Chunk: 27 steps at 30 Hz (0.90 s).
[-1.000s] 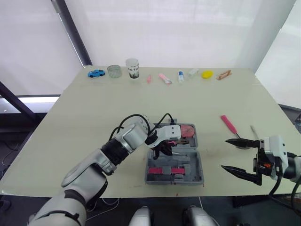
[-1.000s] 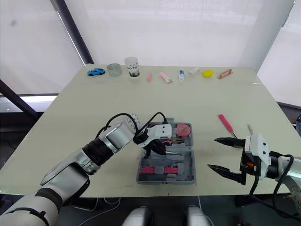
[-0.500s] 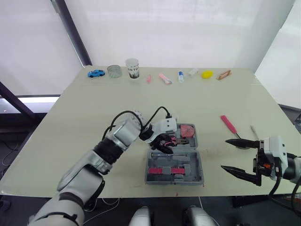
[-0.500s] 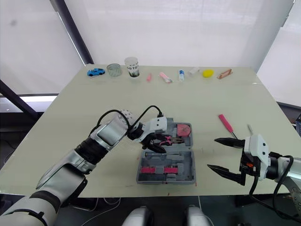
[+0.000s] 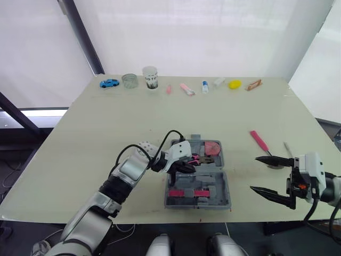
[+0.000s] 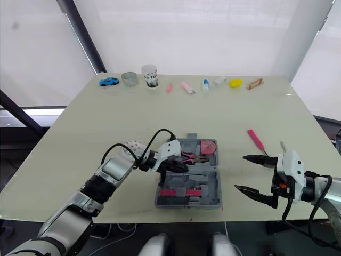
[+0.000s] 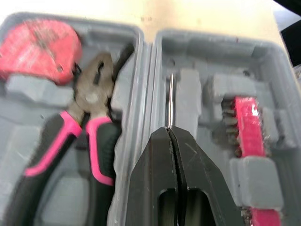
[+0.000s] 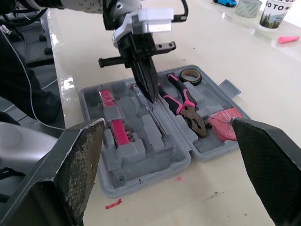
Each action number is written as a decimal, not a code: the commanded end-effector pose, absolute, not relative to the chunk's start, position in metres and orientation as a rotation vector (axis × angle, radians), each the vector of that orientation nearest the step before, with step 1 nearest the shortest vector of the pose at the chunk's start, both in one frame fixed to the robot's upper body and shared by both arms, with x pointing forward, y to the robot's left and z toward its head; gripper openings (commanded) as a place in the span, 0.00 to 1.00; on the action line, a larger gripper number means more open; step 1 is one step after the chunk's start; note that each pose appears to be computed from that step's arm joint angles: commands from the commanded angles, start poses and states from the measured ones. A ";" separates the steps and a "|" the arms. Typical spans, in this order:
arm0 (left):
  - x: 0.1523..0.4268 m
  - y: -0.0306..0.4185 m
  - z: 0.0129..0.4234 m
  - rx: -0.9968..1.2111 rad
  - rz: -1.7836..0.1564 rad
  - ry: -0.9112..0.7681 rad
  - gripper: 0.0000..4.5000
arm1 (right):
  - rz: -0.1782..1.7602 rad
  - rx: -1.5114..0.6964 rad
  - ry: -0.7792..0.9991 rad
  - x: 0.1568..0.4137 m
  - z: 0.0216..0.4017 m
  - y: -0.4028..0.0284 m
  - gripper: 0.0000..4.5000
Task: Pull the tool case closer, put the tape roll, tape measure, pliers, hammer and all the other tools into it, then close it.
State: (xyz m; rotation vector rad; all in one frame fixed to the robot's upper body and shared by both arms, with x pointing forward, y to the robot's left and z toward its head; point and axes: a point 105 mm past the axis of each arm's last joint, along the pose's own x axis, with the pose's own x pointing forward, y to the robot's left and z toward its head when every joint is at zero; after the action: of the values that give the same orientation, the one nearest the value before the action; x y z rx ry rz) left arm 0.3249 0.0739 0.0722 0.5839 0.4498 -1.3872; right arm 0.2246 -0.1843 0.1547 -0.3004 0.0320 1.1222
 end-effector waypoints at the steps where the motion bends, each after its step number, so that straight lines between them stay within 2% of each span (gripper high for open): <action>1: 0.323 0.074 0.068 0.634 -1.400 0.433 0.01 | 1.128 -0.325 -0.007 0.225 0.163 -0.183 1.00; 7: 0.319 0.090 0.030 0.737 -1.370 0.572 0.01 | 1.132 -0.323 -0.006 0.224 0.161 -0.183 1.00; 11: 0.315 0.094 0.021 0.741 -1.371 0.586 0.01 | 1.137 -0.319 -0.003 0.225 0.159 -0.181 1.00; 15: 0.320 0.090 0.032 0.636 -1.321 0.505 0.01 | 1.108 -0.303 -0.010 0.228 0.157 -0.181 1.00; 18: 0.330 0.090 0.069 0.410 -1.204 0.334 0.01 | 1.040 -0.234 -0.012 0.235 0.153 -0.180 1.00; 21: 0.336 0.110 0.095 0.230 -1.046 0.249 0.01 | 0.970 -0.202 -0.041 0.242 0.148 -0.175 1.00; 27: 0.322 0.151 0.112 0.061 -0.778 0.143 0.01 | 0.827 -0.202 -0.081 0.259 0.132 -0.168 1.00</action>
State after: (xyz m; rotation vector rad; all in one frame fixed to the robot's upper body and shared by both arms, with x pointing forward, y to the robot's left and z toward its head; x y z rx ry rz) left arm 0.3241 0.1425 0.0972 0.0968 0.2220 -0.8515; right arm 0.2577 -0.1669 0.1279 -0.1665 -0.0484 0.8555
